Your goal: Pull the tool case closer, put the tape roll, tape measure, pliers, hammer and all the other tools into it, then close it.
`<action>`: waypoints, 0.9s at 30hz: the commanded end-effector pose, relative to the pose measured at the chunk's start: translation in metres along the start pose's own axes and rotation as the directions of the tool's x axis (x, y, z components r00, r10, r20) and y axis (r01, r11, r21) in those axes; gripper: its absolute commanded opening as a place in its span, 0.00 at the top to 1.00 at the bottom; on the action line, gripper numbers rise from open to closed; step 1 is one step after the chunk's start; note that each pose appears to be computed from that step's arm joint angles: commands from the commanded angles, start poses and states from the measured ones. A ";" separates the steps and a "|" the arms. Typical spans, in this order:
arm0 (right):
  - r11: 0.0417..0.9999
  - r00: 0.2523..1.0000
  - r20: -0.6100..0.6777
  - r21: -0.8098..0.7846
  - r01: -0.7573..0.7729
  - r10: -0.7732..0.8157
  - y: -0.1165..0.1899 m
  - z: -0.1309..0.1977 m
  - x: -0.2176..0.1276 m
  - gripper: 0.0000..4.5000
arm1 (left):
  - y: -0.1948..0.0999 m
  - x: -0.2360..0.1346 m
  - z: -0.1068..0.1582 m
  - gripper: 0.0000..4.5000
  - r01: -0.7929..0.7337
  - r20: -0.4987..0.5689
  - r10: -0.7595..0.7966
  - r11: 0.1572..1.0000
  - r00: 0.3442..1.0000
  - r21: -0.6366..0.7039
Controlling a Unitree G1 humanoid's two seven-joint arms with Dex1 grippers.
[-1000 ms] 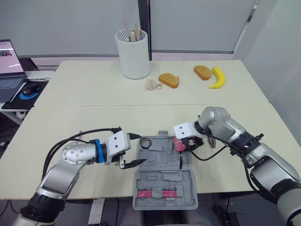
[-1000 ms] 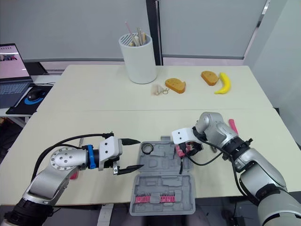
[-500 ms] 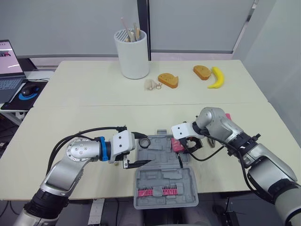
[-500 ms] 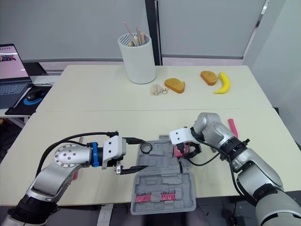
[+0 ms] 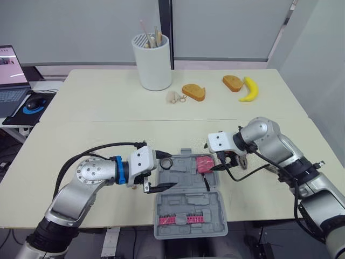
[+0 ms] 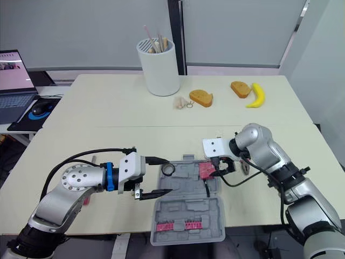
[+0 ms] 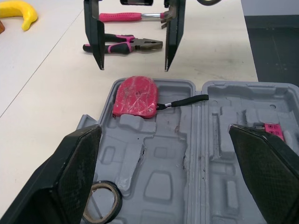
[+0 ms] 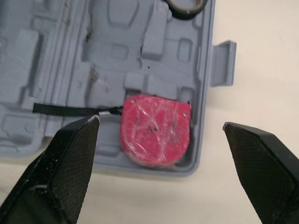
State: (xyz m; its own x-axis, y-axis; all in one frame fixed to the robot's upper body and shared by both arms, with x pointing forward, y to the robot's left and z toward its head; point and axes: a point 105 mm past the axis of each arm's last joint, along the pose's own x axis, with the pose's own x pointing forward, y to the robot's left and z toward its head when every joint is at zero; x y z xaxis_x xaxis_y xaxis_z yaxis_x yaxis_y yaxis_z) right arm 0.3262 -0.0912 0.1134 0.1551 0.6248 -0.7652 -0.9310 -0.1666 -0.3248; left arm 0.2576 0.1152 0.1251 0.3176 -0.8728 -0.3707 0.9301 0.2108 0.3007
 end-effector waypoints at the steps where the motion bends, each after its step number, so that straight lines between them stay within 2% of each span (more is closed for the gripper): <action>1: 0.998 0.995 0.071 -0.002 0.070 -0.069 -0.004 0.006 -0.010 0.09 | 0.007 -0.005 0.007 0.00 -0.018 0.019 0.018 0.999 1.000 0.029; 6: 0.996 0.992 0.086 0.031 0.086 -0.088 -0.001 0.000 -0.004 0.43 | 0.007 -0.004 0.003 0.00 -0.013 0.020 0.013 1.000 1.000 0.028; 13: 0.991 0.982 0.141 0.056 0.120 -0.127 0.001 -0.002 0.001 0.75 | 0.005 -0.006 0.000 0.00 -0.007 0.022 0.007 1.000 1.000 0.028; 19: 0.975 0.950 0.229 0.116 0.189 -0.212 0.005 -0.011 0.009 0.75 | 0.006 -0.006 0.000 0.00 -0.007 0.029 0.006 0.999 1.000 0.033; 27: 0.952 0.937 0.223 0.213 0.221 -0.267 0.008 -0.037 0.028 0.75 | 0.005 -0.005 0.004 0.00 0.017 0.027 -0.018 0.999 0.999 0.046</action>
State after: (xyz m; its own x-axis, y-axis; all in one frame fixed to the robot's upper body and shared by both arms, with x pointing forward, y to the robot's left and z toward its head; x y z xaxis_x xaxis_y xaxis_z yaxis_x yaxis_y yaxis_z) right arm 0.3303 -0.1023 0.0611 0.2893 0.7881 -0.5433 -0.9372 0.1178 -0.3282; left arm 0.2604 0.1216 0.1204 0.2998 -0.8788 -0.3712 0.9353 0.1940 0.2960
